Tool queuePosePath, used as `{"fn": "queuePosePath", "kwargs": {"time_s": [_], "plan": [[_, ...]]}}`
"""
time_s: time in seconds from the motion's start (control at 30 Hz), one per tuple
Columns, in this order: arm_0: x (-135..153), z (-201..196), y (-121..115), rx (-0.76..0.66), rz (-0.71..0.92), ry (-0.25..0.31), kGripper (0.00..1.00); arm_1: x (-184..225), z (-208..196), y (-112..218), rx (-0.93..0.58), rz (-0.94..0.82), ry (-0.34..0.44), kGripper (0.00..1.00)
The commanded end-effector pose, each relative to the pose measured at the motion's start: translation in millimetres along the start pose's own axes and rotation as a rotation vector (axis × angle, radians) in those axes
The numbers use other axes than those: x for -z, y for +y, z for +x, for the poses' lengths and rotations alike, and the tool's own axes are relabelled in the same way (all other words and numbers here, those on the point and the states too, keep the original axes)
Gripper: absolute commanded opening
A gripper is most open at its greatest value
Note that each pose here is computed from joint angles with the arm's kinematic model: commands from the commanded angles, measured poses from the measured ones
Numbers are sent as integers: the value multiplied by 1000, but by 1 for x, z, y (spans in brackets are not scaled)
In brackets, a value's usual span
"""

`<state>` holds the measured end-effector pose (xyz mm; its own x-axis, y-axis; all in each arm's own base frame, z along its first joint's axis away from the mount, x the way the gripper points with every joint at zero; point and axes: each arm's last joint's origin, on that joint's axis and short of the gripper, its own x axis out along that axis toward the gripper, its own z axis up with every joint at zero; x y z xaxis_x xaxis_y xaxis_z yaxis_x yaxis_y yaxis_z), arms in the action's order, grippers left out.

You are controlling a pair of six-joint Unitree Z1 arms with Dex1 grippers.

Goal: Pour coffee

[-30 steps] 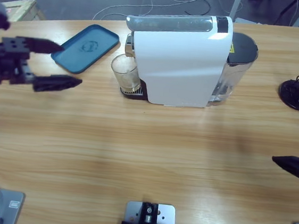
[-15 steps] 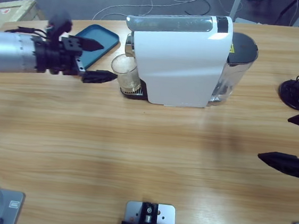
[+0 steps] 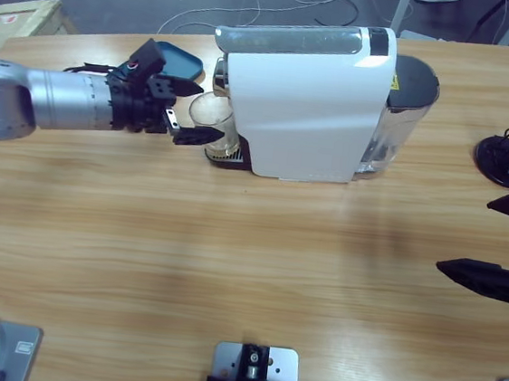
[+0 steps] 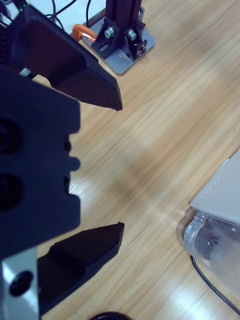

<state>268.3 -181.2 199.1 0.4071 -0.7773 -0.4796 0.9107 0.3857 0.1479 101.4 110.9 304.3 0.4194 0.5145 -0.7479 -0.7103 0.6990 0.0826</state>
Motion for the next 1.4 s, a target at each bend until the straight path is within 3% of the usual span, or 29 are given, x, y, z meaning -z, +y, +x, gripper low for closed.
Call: {"fn": "queuePosePath", "kwargs": {"time_s": [0.03,0.17,0.23,0.37,0.47,0.5,0.7,0.8,1.07,1.23,1.4], "plan": [[24,18,0,29,-48,7,987,0,10,2,-21,-14,55,1000],[26,24,1,27,-58,-10,979,0,10,2,-21,-14,55,1000],[26,25,2,31,-59,-10,909,0,10,2,-21,-14,55,1000],[27,26,0,50,-58,-15,521,1,9,2,-21,-14,56,1000],[27,25,0,59,-53,-22,106,1,9,2,-21,-14,54,1000],[28,25,-1,61,-51,-24,22,1,9,2,-21,-14,53,1000],[32,5,-9,8,-49,-34,0,2,8,2,-21,-13,51,1000],[29,-23,-1,-109,-83,-51,0,2,9,2,-21,-13,55,1000],[50,-79,75,-515,-278,-82,0,2,11,2,-21,-11,61,1000],[72,-65,114,-562,-323,-52,0,1,13,2,-20,-10,68,1000],[78,-47,140,-554,-335,-60,0,0,13,2,-20,-9,70,1000]]}}
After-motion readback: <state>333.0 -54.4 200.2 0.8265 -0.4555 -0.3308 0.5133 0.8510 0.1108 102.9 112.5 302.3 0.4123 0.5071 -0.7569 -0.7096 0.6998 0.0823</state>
